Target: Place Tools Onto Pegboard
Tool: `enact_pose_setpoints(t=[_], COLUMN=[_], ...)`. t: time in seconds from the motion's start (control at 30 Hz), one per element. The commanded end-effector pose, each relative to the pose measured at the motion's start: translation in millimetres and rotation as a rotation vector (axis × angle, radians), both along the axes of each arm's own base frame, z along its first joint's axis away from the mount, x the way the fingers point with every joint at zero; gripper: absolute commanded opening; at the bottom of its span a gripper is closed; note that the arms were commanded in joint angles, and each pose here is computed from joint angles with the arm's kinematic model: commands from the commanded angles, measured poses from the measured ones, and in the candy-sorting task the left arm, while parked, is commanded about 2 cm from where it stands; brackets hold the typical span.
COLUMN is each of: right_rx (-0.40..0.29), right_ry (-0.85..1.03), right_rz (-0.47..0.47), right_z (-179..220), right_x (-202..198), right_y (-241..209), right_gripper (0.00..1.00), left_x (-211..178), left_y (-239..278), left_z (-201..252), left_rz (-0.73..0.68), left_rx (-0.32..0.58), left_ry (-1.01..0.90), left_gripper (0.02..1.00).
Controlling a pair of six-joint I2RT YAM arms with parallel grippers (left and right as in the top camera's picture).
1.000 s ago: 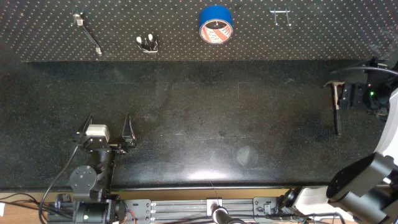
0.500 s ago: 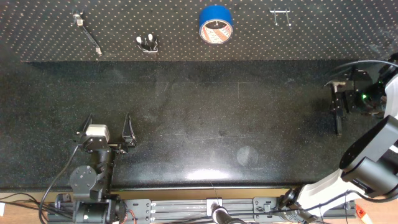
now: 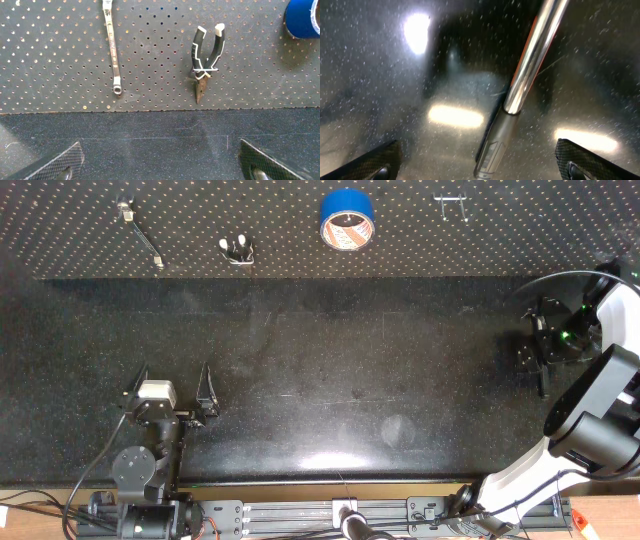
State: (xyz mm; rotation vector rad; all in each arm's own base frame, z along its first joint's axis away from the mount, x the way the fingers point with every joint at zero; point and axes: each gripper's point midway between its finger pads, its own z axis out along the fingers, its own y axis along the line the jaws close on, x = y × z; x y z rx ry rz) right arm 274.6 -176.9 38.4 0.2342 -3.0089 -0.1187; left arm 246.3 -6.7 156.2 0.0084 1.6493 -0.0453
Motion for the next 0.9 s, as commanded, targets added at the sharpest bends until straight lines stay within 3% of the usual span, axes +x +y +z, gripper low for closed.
enact_pose_setpoints(t=[0.03, 0.33, 0.47, 0.6, 0.9], right_rx=[-0.028, -0.09, -0.096, -0.102, -0.059], right_ry=[0.029, -0.143, -0.149, -0.148, -0.121], right_rz=[-0.019, -0.038, -0.05, -0.13, -0.191], right_z=[5, 27, 13, 2, -14], right_x=[-7, -11, -12, -21, -23], right_y=[-3, 7, 7, -6, -4], right_gripper=[0.996, 0.993, 0.993, 0.993, 0.993], left_x=[-1, -1, 0, -1, -1], left_y=[-3, -3, -3, -3, -3], left_z=[-1, -1, 0, -1, -1], left_rz=[-0.015, -0.015, -0.015, -0.015, -0.015], left_rx=[0.012, 0.012, 0.012, 0.012, 0.012], left_ry=[-0.001, -0.001, -0.001, -0.001, -0.001], left_gripper=[0.993, 0.996, 0.996, 0.996, 0.996])
